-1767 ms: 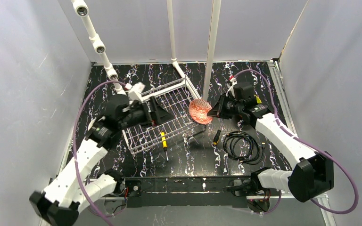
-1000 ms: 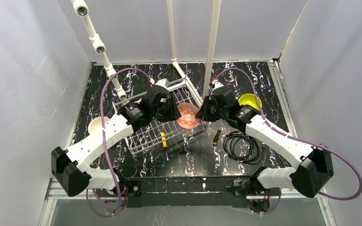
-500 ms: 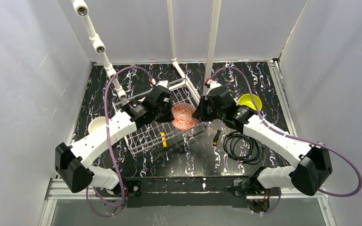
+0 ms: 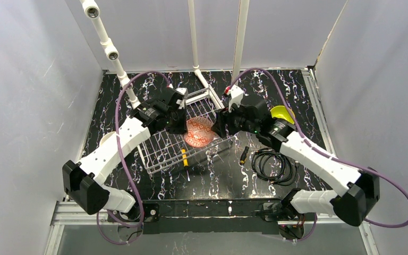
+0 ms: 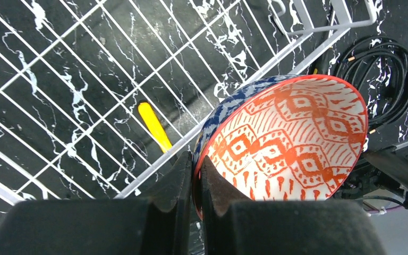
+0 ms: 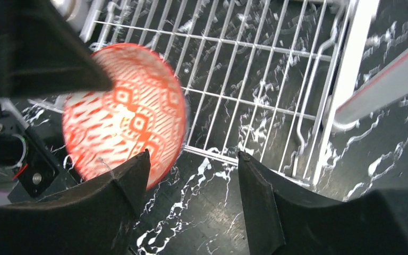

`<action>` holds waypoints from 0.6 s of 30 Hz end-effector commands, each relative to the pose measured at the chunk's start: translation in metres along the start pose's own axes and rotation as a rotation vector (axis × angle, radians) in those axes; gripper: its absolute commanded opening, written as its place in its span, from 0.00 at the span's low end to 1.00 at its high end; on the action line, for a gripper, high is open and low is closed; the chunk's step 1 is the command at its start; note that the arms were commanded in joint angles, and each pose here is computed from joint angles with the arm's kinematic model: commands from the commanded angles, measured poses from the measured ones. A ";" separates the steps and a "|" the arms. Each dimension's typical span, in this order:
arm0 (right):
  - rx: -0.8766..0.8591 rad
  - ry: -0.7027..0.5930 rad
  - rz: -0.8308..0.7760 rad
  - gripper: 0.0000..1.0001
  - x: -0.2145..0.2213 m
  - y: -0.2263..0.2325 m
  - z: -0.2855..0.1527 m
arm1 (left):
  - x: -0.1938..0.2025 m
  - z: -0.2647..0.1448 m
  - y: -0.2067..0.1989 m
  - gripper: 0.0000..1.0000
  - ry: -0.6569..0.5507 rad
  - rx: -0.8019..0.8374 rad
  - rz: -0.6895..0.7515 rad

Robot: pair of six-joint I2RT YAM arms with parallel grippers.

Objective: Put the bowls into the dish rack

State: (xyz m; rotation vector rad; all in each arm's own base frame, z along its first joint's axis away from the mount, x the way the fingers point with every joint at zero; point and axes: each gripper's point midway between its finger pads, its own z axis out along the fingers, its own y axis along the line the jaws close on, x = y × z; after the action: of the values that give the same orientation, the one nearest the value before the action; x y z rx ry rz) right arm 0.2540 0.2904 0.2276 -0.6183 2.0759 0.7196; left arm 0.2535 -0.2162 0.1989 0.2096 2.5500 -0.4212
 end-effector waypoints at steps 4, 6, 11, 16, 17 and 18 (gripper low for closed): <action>-0.411 -0.255 -0.426 0.69 -0.039 0.076 -0.055 | -0.009 -0.013 -0.007 0.00 0.074 0.102 0.078; -0.467 -0.283 -0.553 0.70 -0.031 0.094 -0.058 | -0.005 -0.014 -0.012 0.00 0.116 0.135 0.110; -0.518 -0.205 -0.743 0.70 -0.010 0.111 -0.043 | 0.008 -0.017 -0.020 0.00 0.215 0.219 0.220; -0.545 -0.073 -0.837 0.69 0.016 0.110 -0.029 | 0.008 -0.015 -0.015 0.00 0.252 0.223 0.255; -0.551 -0.076 -0.841 0.69 0.018 0.110 -0.028 | 0.008 -0.016 -0.015 0.00 0.253 0.231 0.262; -0.559 -0.080 -0.841 0.69 0.020 0.111 -0.028 | 0.009 -0.016 -0.015 0.00 0.258 0.238 0.273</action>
State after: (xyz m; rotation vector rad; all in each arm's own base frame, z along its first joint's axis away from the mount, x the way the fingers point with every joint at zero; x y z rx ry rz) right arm 0.1618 0.3470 0.2402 -1.5352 1.4404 0.8055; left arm 0.2423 -0.2234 0.1921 0.6311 2.7010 -0.5385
